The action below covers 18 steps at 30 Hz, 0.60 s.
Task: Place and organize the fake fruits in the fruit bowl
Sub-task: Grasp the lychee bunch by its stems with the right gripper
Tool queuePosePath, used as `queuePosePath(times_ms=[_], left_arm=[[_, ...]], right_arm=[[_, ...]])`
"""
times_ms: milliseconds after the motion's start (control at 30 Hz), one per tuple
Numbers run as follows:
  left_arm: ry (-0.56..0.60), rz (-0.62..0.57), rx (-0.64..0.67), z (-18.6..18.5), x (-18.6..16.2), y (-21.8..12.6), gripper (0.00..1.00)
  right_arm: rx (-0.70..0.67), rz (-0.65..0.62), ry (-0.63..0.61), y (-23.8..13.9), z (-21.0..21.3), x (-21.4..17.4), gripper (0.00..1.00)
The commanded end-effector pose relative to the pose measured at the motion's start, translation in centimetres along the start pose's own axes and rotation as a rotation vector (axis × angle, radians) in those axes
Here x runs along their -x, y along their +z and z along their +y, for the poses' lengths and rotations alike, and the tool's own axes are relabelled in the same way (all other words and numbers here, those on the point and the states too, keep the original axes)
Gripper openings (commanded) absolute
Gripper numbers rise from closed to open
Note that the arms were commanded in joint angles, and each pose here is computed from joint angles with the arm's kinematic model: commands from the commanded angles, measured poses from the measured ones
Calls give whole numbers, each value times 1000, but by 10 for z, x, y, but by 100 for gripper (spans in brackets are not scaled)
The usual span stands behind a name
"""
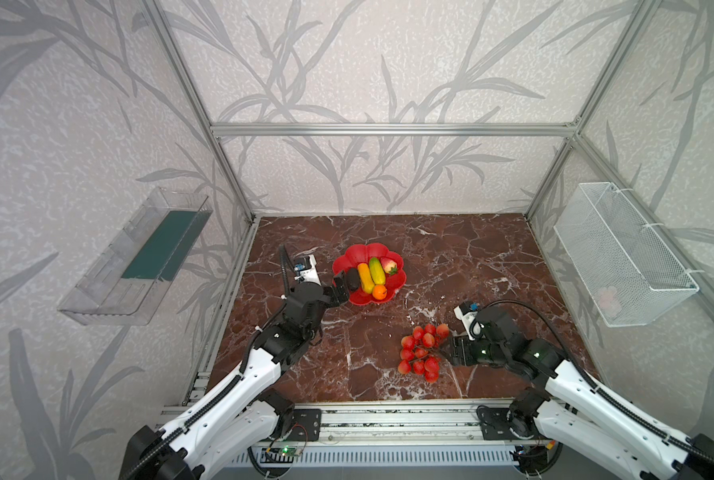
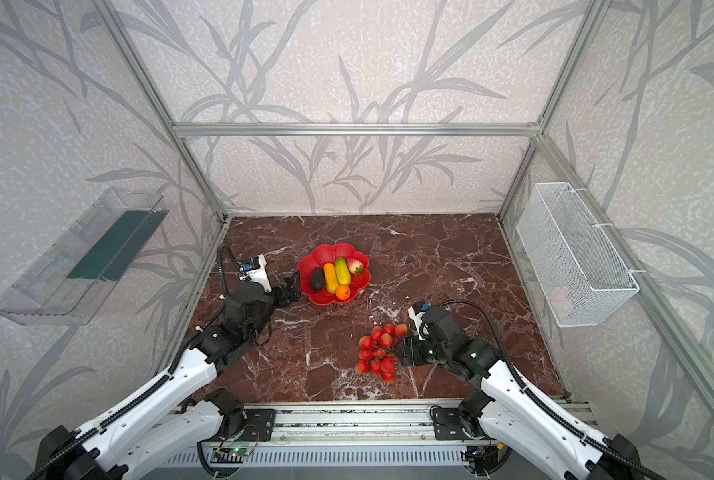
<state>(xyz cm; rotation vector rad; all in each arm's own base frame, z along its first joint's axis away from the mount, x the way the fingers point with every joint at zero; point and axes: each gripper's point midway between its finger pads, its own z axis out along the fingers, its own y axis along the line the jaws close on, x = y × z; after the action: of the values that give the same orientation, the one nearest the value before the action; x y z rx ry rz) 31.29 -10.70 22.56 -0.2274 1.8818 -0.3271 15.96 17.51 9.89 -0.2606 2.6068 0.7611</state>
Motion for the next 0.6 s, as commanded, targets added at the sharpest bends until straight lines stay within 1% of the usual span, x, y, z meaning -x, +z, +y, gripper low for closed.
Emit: queuePosePath(times_ms=[0, 133, 267, 300, 400, 500, 567], left_arm=[[-23, -34, 36, 8, 7, -1, 94], [-25, -36, 35, 7, 7, 1, 95], [-26, -26, 33, 7, 4, 2, 95], [-25, -25, 34, 7, 4, 2, 95], [-21, -25, 39, 9, 4, 1, 95], [-18, -29, 46, 11, 5, -1, 95], [-22, -33, 49, 13, 5, -2, 95]], right_arm=[[-5, 21, 34, 8, 1, -8, 69], [-5, 17, 35, 16, 3, -7, 61], [2, -9, 30, 21, 4, -1, 49], [4, -11, 58, 23, 5, 0, 46], [11, 1, 59, 28, 7, 1, 38], [11, 21, 57, 33, 7, -1, 35], [11, 28, 56, 36, 7, -1, 31]])
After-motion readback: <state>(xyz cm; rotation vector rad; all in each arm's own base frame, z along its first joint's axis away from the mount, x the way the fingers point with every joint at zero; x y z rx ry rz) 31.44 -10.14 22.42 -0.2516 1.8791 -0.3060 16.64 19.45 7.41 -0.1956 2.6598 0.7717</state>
